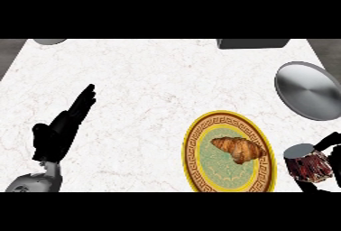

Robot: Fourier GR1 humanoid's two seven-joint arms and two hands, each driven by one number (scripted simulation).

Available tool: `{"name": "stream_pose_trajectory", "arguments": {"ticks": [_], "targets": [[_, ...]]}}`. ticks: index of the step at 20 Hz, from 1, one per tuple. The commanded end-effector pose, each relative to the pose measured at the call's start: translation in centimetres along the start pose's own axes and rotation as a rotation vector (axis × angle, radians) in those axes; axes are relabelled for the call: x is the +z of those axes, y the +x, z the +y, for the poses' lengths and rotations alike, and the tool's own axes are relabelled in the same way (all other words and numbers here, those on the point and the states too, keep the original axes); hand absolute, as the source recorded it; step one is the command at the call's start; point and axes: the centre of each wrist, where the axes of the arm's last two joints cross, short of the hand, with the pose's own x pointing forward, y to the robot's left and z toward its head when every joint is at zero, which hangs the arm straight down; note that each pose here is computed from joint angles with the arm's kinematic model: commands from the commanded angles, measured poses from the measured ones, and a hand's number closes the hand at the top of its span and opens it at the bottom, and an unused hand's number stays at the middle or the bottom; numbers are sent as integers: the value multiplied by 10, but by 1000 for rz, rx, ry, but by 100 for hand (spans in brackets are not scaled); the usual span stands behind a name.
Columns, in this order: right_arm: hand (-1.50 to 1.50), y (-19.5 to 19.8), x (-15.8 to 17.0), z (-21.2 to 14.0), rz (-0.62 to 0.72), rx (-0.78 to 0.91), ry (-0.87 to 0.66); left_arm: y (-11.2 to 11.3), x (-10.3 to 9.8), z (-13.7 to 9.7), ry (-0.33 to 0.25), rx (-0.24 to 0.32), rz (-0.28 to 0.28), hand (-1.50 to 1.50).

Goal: Pick the cupcake from the plate and place it in the pan

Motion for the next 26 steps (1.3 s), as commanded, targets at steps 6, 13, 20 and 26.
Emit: {"name": "stream_pose_trajectory", "arguments": {"ticks": [6,13,20,26], "targets": [[150,-89,-27,-2,67,-160,-115,3,-13,2,-22,-12,-14,0],[150,-146,-85,14,144,-41,-189,16,-14,21,-42,9,-18,0],[150,-198,-119,25,151,-29,-212,16,-22,2,-53,-4,-26,0],[150,-222,-124,46,123,-29,-214,13,-22,-3,-32,-12,-30,0]]}}
